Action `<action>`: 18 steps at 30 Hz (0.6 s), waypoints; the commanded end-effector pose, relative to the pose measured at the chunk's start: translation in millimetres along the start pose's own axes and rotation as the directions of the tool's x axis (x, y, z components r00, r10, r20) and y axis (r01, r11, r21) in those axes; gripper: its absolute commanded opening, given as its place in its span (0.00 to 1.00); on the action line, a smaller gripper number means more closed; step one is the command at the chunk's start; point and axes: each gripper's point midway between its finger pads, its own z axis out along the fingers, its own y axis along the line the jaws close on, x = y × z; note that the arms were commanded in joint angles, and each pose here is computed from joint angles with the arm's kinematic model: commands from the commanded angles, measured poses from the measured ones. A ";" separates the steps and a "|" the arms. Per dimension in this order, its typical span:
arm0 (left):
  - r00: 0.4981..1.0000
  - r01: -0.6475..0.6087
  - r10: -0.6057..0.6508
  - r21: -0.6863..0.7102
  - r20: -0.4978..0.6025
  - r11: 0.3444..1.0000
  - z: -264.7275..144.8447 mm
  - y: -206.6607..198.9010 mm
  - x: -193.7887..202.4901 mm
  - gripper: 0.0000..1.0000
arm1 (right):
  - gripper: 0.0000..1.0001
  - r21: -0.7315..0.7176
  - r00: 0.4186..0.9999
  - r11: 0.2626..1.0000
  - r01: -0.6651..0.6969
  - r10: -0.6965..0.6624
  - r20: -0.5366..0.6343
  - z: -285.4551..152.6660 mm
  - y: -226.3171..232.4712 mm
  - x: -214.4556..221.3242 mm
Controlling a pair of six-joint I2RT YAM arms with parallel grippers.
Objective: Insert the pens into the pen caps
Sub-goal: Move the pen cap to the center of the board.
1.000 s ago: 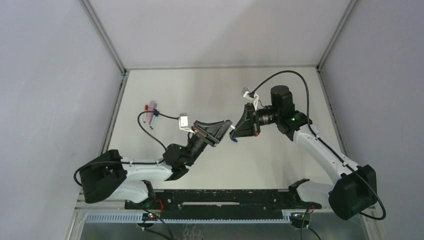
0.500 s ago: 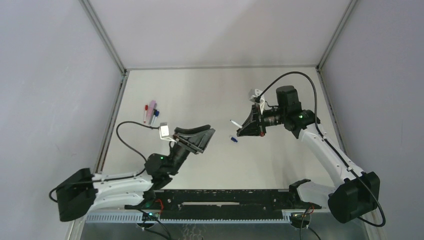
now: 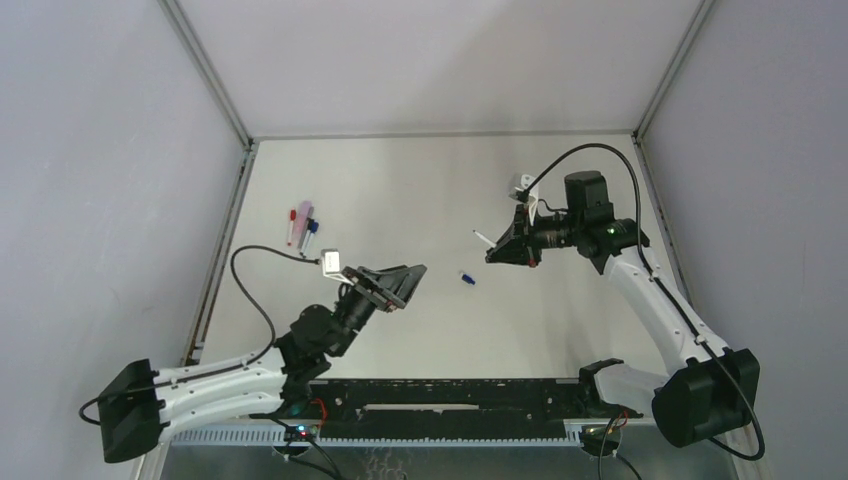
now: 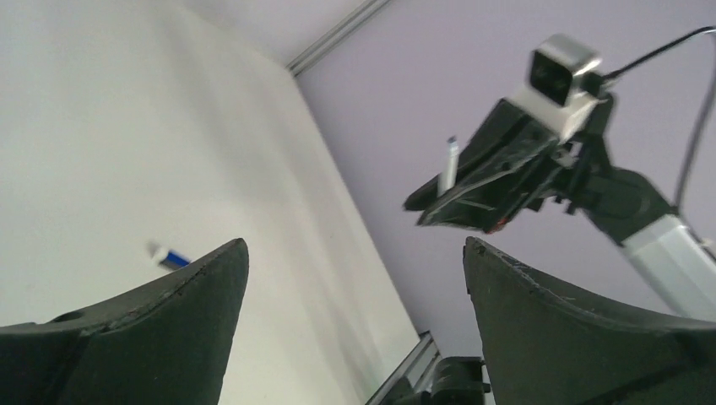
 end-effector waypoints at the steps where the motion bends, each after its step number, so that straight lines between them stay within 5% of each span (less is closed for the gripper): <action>1: 0.996 0.078 -0.082 -0.121 -0.033 0.990 9.0 25.0 16.5 1.00 | 0.00 0.044 0.999 0.998 0.045 -0.046 0.010 -6.0 -10.3 -11.4; 3: 0.993 0.102 -0.112 -0.163 -0.050 0.981 17.7 29.2 23.5 0.99 | 0.00 0.057 0.999 0.998 0.039 -0.039 0.007 -6.6 -13.9 -10.4; 9: 0.971 0.127 -0.196 -0.394 -0.138 0.910 47.3 61.1 57.4 0.66 | 0.00 0.091 0.999 0.995 0.036 -0.037 0.003 -9.4 -20.0 -9.8; 14: 0.945 0.005 -0.209 -0.627 -0.252 0.779 62.2 97.7 93.4 0.36 | 0.00 0.124 0.999 0.991 0.045 -0.044 -0.005 -11.9 -25.5 -9.0; 18: 0.927 -0.081 -0.225 -0.744 -0.301 0.663 73.9 112.0 112.2 0.32 | 0.00 0.156 0.999 0.987 0.049 -0.048 -0.009 -15.2 -30.0 -9.7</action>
